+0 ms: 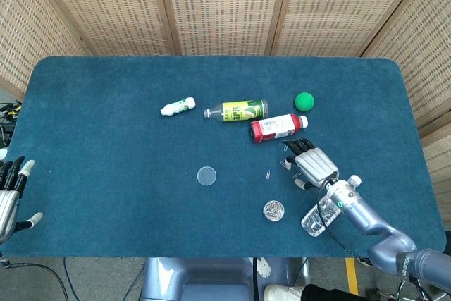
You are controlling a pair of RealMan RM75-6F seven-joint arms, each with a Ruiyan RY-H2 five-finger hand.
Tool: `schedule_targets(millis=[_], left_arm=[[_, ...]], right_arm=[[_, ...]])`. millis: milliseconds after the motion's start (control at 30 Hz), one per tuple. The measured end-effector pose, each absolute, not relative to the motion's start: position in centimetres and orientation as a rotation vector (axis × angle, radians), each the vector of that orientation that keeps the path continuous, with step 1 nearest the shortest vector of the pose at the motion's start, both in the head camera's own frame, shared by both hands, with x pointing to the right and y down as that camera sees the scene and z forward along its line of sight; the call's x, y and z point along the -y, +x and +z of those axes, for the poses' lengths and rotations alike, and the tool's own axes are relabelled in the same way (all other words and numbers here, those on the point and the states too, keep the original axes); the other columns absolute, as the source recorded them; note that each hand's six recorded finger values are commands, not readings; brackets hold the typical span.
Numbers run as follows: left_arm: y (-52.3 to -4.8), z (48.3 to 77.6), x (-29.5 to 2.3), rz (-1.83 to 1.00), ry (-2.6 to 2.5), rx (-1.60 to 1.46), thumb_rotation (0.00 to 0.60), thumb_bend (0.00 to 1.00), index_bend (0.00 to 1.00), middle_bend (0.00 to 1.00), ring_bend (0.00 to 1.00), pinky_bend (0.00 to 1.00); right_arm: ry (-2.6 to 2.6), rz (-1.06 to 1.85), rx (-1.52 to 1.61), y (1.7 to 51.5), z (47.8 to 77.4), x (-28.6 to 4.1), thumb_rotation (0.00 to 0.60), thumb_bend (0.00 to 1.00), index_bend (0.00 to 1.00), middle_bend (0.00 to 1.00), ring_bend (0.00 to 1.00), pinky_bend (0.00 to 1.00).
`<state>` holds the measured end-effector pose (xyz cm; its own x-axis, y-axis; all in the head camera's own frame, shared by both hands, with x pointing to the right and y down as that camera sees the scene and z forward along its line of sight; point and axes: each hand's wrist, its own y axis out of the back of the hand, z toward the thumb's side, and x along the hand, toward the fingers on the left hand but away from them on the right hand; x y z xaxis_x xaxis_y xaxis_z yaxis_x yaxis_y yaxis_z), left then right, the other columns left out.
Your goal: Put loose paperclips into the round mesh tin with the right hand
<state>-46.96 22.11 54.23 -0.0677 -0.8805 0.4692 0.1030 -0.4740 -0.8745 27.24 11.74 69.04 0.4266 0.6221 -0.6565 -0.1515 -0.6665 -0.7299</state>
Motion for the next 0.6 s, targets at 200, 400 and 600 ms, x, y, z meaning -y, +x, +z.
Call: schedule_targets(millis=[200, 400, 600], left_arm=[[-46.9, 54.4, -22.2, -1.650, -1.446, -0.869, 0.600, 0.05, 0.00, 0.00, 0.00, 0.00], [-46.7, 54.6, -22.3, -1.655, -1.449, -0.857, 0.600, 0.05, 0.00, 0.00, 0.00, 0.00], [-46.7, 54.7, -22.3, -1.657, -1.449, -0.853, 0.600, 0.05, 0.00, 0.00, 0.00, 0.00]], right_arm=[[-1.912, 1.355, 0.358, 27.9, 70.8, -12.1, 0.600, 0.33, 0.43, 0.00, 0.00, 0.00], [-1.911, 1.387, 0.391, 28.4, 71.8, -11.7, 0.600, 0.33, 0.46, 0.00, 0.00, 0.00], [-1.924, 1.400, 0.402, 28.4, 72.6, -11.8, 0.600, 0.33, 0.48, 0.00, 0.00, 0.00]])
